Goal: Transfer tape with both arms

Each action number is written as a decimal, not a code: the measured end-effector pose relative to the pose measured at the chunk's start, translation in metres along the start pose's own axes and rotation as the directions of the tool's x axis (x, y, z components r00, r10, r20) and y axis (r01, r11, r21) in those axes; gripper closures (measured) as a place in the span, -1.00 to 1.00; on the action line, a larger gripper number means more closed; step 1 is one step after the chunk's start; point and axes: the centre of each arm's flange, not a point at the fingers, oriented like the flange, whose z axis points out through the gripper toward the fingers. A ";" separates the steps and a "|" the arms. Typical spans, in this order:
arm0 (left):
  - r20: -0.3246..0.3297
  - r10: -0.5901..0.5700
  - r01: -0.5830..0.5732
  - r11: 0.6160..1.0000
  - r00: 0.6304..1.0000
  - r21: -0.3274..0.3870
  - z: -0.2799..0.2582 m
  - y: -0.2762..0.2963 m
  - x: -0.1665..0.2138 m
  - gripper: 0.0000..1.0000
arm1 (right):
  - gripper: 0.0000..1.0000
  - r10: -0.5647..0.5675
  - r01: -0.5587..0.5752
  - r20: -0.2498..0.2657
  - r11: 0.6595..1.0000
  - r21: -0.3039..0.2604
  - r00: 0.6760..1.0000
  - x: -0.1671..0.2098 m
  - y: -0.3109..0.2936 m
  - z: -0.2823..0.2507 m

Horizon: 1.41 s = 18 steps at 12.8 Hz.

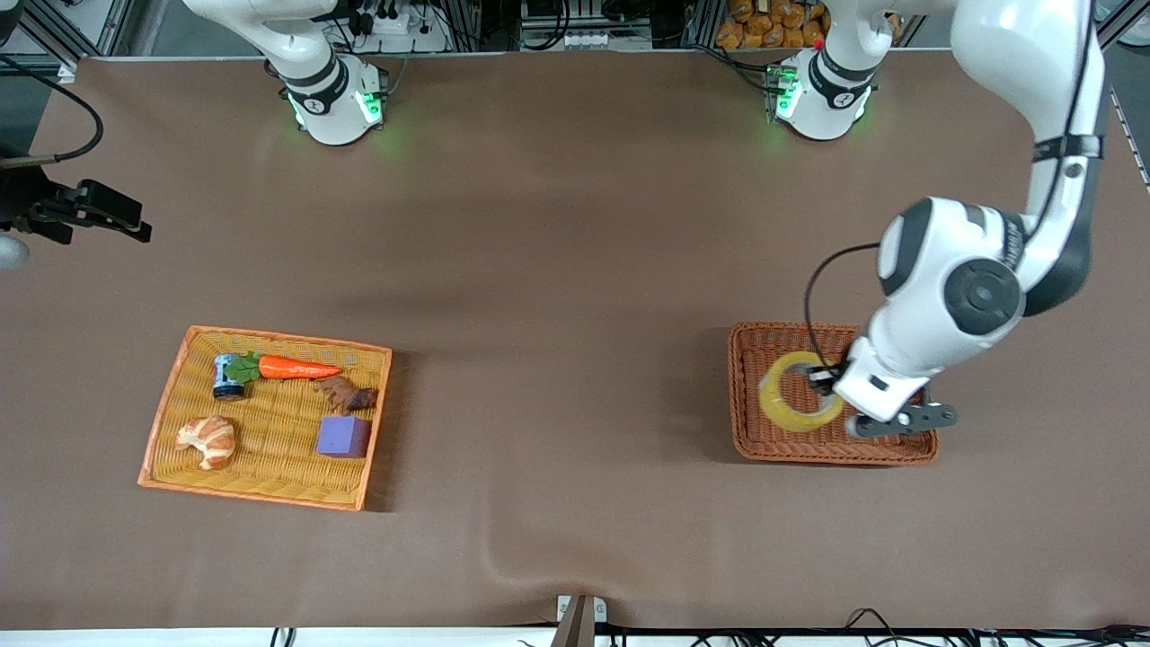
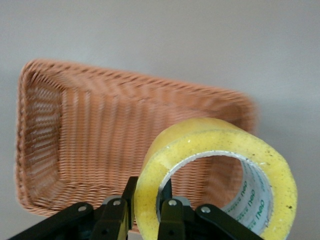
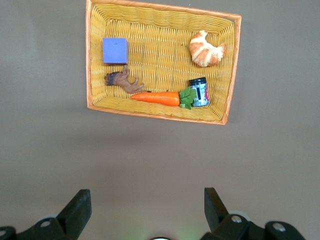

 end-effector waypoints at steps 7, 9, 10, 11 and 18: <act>0.060 -0.082 0.083 0.996 0.995 -0.014 0.117 -0.074 0.020 0.56 | -1.00 -0.007 0.007 -0.010 1.000 -0.018 1.000 -0.004 -0.005 -0.006; 0.022 -0.075 0.075 0.997 0.997 -0.025 0.102 -0.075 0.029 0.21 | -1.00 -0.006 0.005 -0.016 1.000 -0.022 1.000 -0.006 -0.004 -0.009; -0.014 -0.076 0.076 0.997 0.997 -0.034 0.082 -0.074 0.036 -0.02 | -1.00 -0.004 0.004 -0.018 1.000 -0.022 1.000 -0.007 -0.004 -0.010; -0.056 -0.079 0.076 0.996 0.995 -0.043 0.054 -0.074 0.042 -0.23 | -1.00 -0.003 0.003 -0.019 1.000 -0.022 1.000 -0.008 -0.003 -0.011; -0.217 -0.014 0.014 1.000 0.976 0.001 -0.205 -0.090 -0.030 -1.00 | -1.00 0.000 -0.001 -0.018 1.000 -0.022 1.000 -0.008 -0.002 -0.011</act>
